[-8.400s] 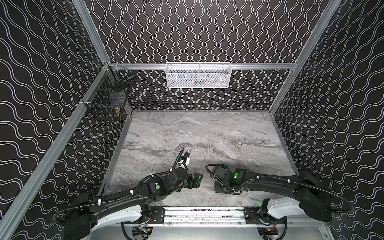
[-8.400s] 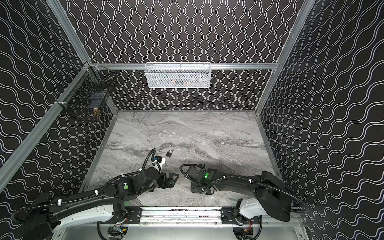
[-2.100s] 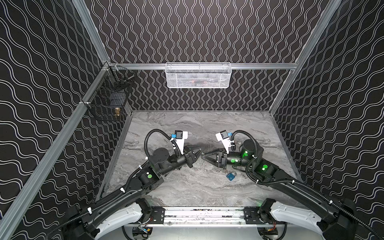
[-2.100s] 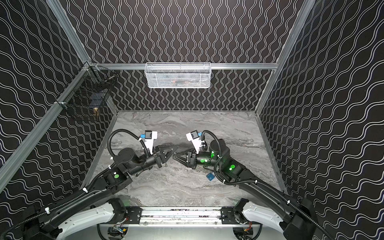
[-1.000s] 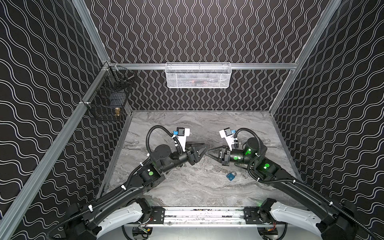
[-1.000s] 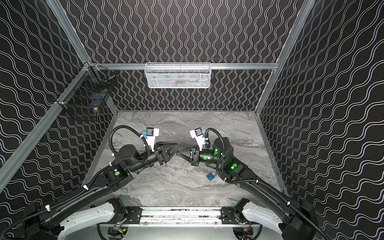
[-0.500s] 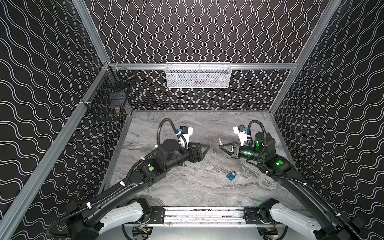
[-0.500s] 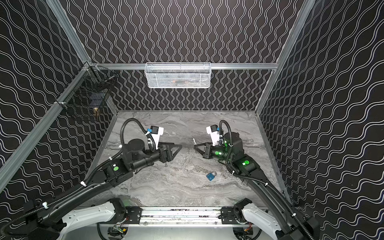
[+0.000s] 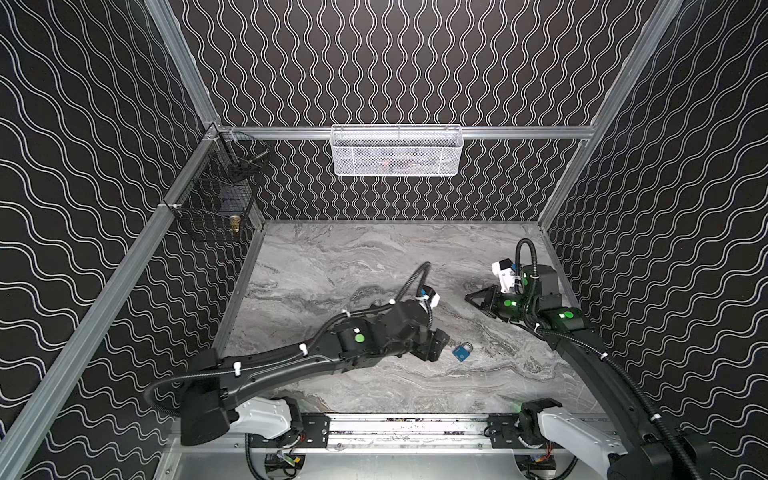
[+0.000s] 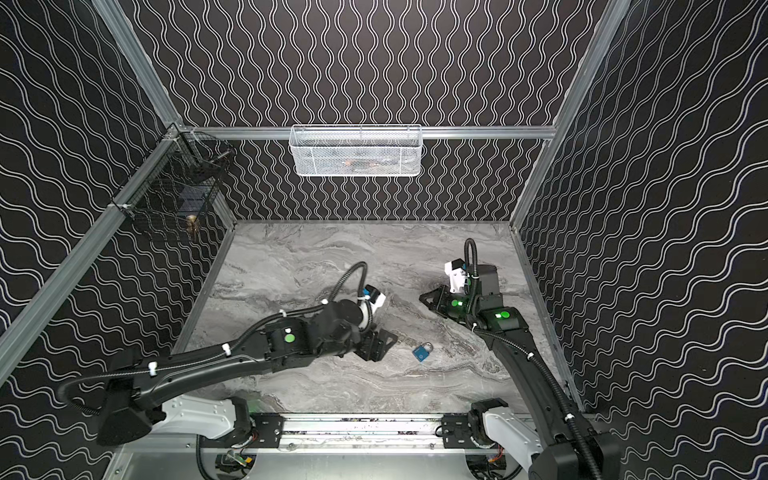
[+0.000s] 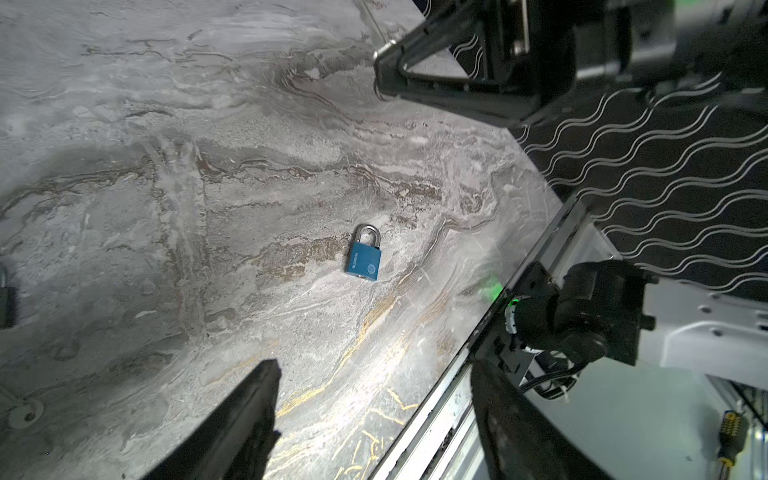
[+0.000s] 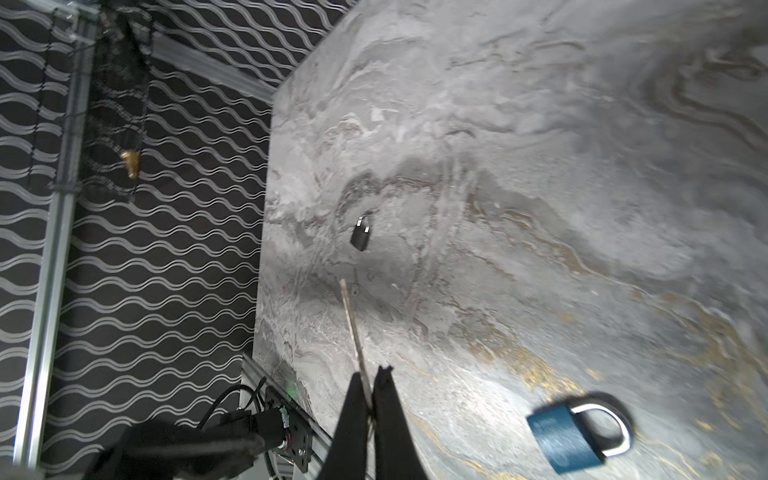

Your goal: Unlock with the key

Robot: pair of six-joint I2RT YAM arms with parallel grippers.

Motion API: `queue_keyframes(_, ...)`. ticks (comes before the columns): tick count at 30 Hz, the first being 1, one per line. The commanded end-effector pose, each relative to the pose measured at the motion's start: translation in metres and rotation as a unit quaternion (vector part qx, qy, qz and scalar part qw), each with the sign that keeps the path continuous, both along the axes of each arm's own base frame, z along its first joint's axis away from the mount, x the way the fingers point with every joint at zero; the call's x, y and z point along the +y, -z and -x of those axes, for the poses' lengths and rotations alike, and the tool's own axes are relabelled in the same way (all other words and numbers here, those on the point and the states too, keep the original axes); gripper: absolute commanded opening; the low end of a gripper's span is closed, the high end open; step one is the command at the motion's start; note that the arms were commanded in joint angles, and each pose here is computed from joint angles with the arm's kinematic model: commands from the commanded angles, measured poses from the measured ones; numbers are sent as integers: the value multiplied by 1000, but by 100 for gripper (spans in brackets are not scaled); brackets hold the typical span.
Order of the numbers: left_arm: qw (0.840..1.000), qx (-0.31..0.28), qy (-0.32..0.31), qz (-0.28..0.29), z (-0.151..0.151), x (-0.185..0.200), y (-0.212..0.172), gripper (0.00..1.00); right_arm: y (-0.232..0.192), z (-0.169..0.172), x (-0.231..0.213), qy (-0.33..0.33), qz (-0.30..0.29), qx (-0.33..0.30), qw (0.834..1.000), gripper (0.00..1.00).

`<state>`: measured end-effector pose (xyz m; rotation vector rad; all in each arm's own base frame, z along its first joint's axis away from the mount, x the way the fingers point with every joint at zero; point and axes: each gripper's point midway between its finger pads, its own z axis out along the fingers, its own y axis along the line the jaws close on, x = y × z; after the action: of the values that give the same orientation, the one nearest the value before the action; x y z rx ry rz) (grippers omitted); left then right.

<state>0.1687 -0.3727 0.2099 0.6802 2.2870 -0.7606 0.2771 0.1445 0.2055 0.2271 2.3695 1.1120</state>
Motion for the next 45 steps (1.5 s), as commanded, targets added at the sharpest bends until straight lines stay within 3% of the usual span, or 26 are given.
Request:
queue_keyframes(1, 998, -25, 13, -51, 2, -8, 17, 76, 7, -1, -10, 11, -10, 18, 1000, 0)
queue_keyframes(14, 980, -32, 73, -183, 10, -74, 102, 77, 8, -18, -39, 68, -12, 36, 997, 0)
queue_keyframes(21, 971, -8, 68, -230, 4, -95, 144, 77, 8, -20, -43, 68, -7, 29, 997, 0)
queue_keyframes(26, 961, 9, 10, -278, -11, -87, 162, 77, 9, -22, -47, 68, -8, 32, 997, 0)
queue_keyframes(32, 961, 55, -5, -271, -18, -90, 187, 76, 10, -25, -51, 71, -16, 33, 997, 0)
queue_keyframes(45, 957, 74, -3, -282, -21, -99, 204, 67, 13, -23, -53, 68, -17, 35, 997, 0)
